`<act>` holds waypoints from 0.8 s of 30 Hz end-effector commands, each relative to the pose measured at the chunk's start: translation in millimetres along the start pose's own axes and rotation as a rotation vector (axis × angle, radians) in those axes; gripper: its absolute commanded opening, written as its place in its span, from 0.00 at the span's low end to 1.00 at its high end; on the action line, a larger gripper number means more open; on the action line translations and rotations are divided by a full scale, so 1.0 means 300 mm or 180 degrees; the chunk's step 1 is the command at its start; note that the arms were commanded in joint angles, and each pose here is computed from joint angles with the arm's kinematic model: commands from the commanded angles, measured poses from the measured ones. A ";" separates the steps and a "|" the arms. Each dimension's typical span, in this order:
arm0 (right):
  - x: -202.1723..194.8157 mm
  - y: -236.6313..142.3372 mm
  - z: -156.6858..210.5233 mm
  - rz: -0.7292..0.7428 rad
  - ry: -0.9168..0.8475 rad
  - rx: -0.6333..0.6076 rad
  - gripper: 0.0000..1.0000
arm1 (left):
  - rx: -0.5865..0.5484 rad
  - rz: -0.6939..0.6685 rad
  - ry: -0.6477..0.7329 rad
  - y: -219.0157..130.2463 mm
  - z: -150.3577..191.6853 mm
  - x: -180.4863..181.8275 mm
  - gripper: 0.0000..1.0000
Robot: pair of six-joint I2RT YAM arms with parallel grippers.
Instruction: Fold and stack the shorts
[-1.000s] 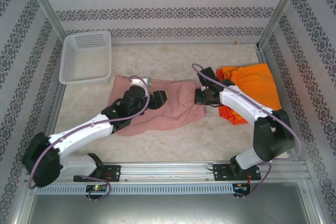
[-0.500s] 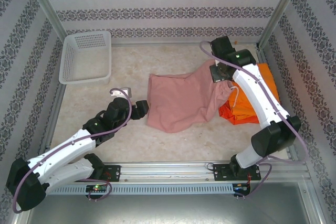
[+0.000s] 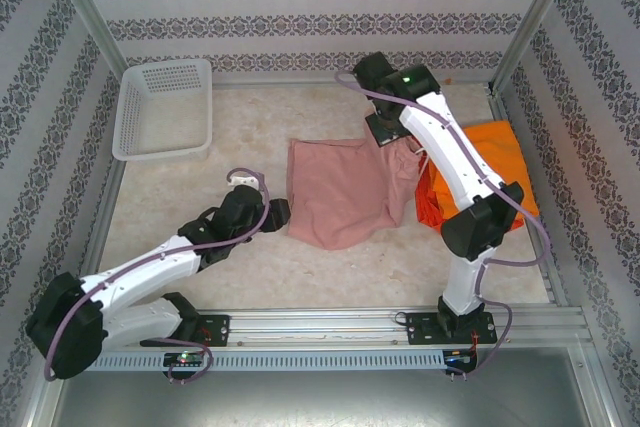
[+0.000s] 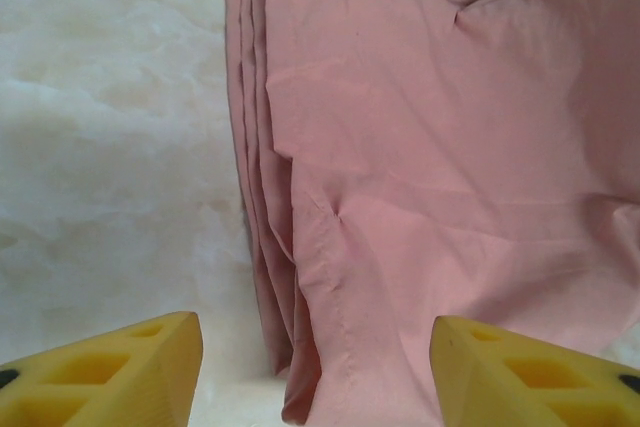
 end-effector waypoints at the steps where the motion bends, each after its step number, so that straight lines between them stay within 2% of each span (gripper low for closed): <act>1: 0.029 -0.028 0.009 0.0019 0.0069 0.0092 0.00 | 0.0053 0.0150 -0.0103 0.047 0.015 -0.015 0.51; 6: 0.137 -0.036 -0.007 -0.0149 0.0051 0.0112 0.00 | 0.0233 0.0178 -0.0175 0.114 0.073 -0.009 0.34; 15: 0.319 -0.016 -0.022 -0.0335 -0.0056 0.0200 0.00 | 0.0521 0.0127 -0.0292 0.210 0.199 0.030 0.18; 24: 0.511 0.042 -0.018 -0.0891 0.0121 0.0409 0.00 | 0.0655 0.0053 -0.0413 0.246 0.286 0.072 0.13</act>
Point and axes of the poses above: each hand's point on the last joint's axis, 136 mm out from that joint toward the fingers, its own y axis out along the fingers, its own x axis along the line the jaws close on, z = x × y, the point moved 4 cm from there along -y, back along the fingers, and after that the axes turned 11 degrees about y, right-handed, at the moved point
